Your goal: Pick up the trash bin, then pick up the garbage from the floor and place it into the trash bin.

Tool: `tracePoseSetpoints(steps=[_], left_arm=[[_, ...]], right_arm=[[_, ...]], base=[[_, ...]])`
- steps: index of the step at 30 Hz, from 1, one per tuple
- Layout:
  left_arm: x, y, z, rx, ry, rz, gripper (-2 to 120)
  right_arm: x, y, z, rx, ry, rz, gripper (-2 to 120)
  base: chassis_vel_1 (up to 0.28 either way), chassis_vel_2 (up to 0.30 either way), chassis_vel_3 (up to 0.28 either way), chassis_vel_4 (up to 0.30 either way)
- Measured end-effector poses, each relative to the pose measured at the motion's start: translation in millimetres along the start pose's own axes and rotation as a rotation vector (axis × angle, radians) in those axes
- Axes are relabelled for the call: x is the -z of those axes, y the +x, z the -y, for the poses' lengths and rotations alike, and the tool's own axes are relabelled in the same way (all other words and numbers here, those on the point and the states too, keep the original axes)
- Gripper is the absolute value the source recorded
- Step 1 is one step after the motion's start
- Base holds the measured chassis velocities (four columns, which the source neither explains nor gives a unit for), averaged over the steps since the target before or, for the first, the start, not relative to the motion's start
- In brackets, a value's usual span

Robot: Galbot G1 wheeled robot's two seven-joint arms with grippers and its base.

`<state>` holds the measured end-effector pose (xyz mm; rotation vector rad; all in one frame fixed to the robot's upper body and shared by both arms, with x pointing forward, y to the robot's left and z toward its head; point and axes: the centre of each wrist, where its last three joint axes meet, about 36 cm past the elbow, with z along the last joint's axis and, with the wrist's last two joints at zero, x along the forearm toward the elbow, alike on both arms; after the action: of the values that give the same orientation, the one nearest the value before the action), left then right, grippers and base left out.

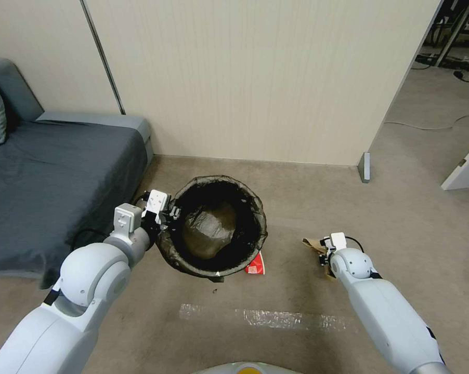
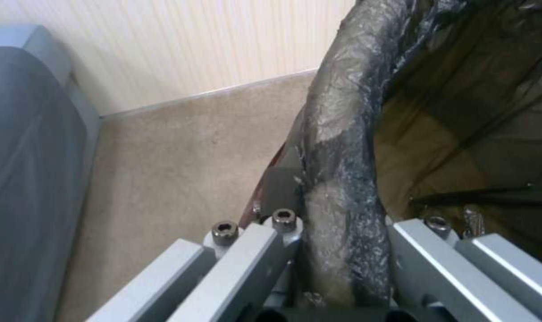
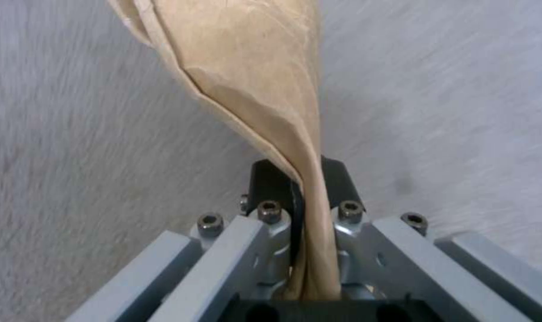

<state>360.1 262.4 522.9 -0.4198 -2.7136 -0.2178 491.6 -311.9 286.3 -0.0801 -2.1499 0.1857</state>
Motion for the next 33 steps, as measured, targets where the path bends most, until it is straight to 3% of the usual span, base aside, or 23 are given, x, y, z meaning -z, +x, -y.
tracePoseSetpoints(steps=[5, 7, 9, 12, 13, 16, 17, 20, 22, 26, 29, 33], left_arm=[[0.8, 0, -1.3, 0.004, -0.002, 0.002, 1], [0.8, 0, -1.2, 0.004, -0.001, 0.003, 1], [1.1, 0, -1.1, 0.003, 0.001, 0.004, 1], [1.7, 0, -1.2, 0.004, 0.001, 0.007, 1], [1.7, 0, -1.2, 0.004, 0.001, 0.007, 1], [1.0, -1, -0.6, 0.005, 0.000, 0.005, 1], [1.0, -1, -0.6, 0.005, 0.000, 0.005, 1], [-2.2, -1, 0.5, 0.007, 0.003, -0.004, 1], [-2.8, -1, 0.6, 0.007, 0.004, -0.005, 1], [-5.5, -3, 0.0, 0.012, 0.008, -0.013, 1], [-6.6, -5, -0.7, 0.014, 0.012, -0.016, 1], [-8.8, -7, -1.2, 0.019, 0.014, -0.022, 1]], right_arm=[[13, 32, 32, -0.017, -0.019, 0.079, 0], [24, 65, 55, -0.033, -0.023, 0.154, 0], [30, 81, 61, -0.034, -0.025, 0.192, 0], [45, 140, 74, -0.019, -0.033, 0.322, 0], [45, 140, 74, -0.019, -0.033, 0.322, 0], [59, 216, 84, 0.029, -0.074, 0.478, 0], [59, 216, 84, 0.029, -0.074, 0.478, 0], [71, 273, 76, 0.122, -0.113, 0.589, 0], [73, 280, 75, 0.140, -0.122, 0.598, 0], [87, 338, 51, 0.347, -0.183, 0.639, 0], [91, 356, 39, 0.437, -0.160, 0.654, 0], [101, 371, 22, 0.585, -0.036, 0.721, 0]], base=[[0.000, 0.000, 0.000, 0.000], [0.000, 0.000, 0.000, 0.000], [0.000, 0.000, 0.000, 0.000], [0.000, 0.000, 0.000, 0.000], [0.000, 0.000, 0.000, 0.000], [0.000, 0.000, 0.000, 0.000], [0.000, 0.000, 0.000, 0.000], [0.000, 0.000, 0.000, 0.000], [0.000, 0.000, 0.000, 0.000], [0.000, 0.000, 0.000, 0.000], [0.000, 0.000, 0.000, 0.000], [0.000, 0.000, 0.000, 0.000]])
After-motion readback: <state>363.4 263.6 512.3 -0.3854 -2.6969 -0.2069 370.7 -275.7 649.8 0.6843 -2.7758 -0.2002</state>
